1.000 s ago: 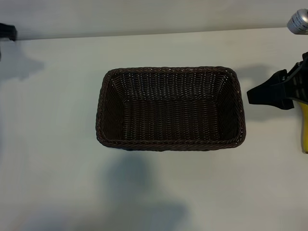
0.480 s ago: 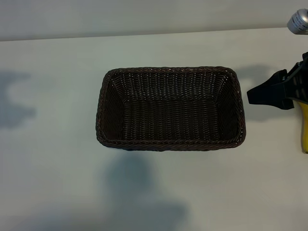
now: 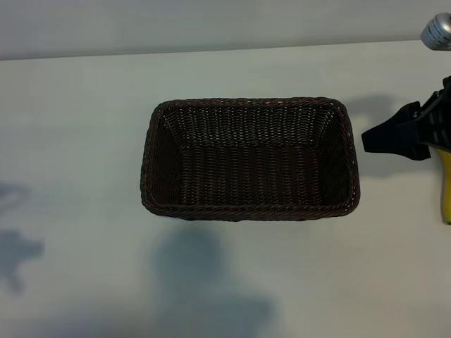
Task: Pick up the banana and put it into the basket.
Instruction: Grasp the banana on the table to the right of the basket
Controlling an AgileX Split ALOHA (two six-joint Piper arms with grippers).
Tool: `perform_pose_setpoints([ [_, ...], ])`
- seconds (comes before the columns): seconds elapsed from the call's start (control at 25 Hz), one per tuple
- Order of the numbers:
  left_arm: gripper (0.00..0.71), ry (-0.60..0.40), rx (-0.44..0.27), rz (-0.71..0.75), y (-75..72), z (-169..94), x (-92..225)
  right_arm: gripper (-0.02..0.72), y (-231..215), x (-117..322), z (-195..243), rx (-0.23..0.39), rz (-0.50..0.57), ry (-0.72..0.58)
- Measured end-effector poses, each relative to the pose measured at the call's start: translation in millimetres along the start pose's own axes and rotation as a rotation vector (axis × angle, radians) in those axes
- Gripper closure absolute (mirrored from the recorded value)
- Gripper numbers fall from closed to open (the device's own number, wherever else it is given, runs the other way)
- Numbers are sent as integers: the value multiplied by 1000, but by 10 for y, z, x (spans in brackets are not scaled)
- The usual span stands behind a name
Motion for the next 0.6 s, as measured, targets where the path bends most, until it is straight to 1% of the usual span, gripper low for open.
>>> perform_pose_setpoints([
  [0.16,171,-74,16,-4,47,20,263,119,0,0,0,0,0,0],
  [0.32,171,-141,28,-9,81,29,447,119,0,0,0,0,0,0],
  [0.44,171,-193,38,-12,95,4,513,119,0,0,0,0,0,0],
  [0.6,171,-238,47,-15,103,-42,536,119,0,0,0,0,0,0],
])
Point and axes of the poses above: a point on each arm's last joint axis where the gripper is mounted, z pointing out along that axis toward the gripper, y along the wrist's bending axis when the last joint is at zero, x = y × z, the point moved 5 cm from there along z, pointing out along that axis toward the gripper, and after that the axes turned 10 degrees about -z, right-handed, at the moved point
